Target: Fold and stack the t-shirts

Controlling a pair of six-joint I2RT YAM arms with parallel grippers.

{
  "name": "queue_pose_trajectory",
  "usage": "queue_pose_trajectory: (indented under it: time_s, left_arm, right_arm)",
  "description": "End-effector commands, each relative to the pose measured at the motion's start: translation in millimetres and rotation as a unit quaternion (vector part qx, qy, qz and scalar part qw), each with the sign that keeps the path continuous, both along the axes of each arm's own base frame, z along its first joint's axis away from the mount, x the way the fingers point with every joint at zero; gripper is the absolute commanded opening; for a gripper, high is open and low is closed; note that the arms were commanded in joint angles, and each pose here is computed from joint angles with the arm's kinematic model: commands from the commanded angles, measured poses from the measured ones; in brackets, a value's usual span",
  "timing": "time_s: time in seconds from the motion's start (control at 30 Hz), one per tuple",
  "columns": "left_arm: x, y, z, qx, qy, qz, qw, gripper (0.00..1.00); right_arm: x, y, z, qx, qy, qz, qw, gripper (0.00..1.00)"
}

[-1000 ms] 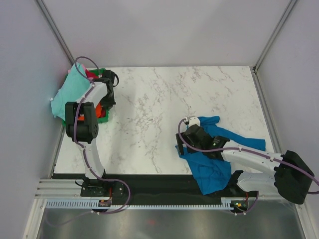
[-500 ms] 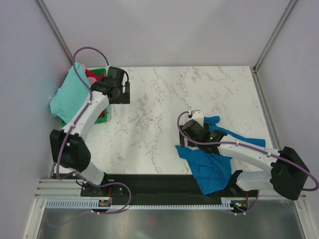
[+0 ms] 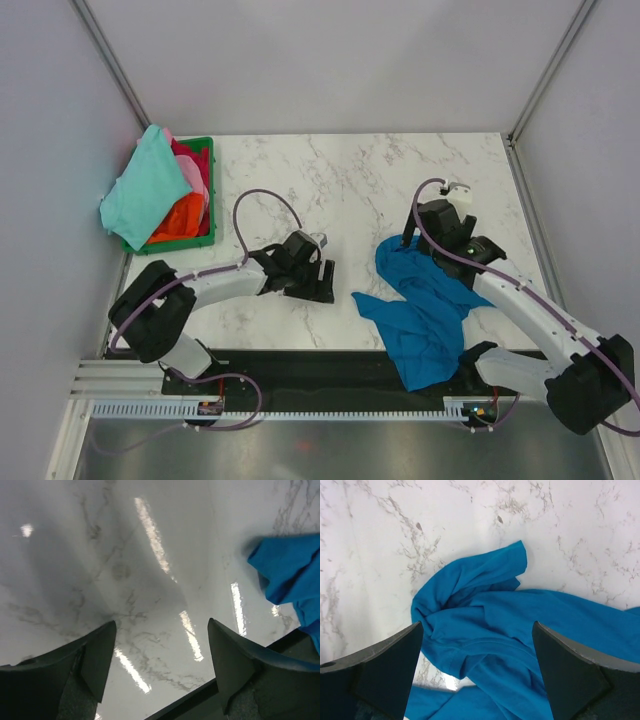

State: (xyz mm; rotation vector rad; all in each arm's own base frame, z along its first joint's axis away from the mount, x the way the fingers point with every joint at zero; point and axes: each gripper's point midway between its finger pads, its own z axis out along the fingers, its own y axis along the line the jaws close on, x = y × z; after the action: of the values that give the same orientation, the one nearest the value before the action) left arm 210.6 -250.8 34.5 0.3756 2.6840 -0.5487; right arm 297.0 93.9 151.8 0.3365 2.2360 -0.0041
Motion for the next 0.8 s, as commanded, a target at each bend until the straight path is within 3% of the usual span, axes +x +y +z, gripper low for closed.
queue_pose_trajectory:
  time_s: [0.0,0.23,0.63,0.73,0.77]
  left_arm:
    - [10.8,-74.1,28.1,-0.171,-0.020,-0.007,0.985,0.81]
    - [2.3,-98.0,17.6,-0.231,0.013,0.006,0.973,0.79]
    - [-23.9,-118.7,-16.3,-0.244,0.069,-0.011,0.967,0.47]
    - [-20.9,-119.6,-11.5,-0.247,0.060,-0.011,0.967,0.07]
    - [-20.6,-117.8,-8.9,-0.247,0.055,-0.008,0.967,0.02]
  right_arm:
    - [-6.6,-1.6,16.4,0.012,-0.018,0.011,1.000,0.98]
    - [-25.6,1.9,-8.6,0.024,0.013,0.037,0.999,0.98]
    - [-24.7,5.1,-22.7,0.020,0.030,0.043,0.998,0.98]
    - [-23.4,12.8,-29.0,0.028,0.040,0.058,0.997,0.98]
    - [-23.3,15.4,-31.6,0.030,0.044,0.063,0.997,0.98]
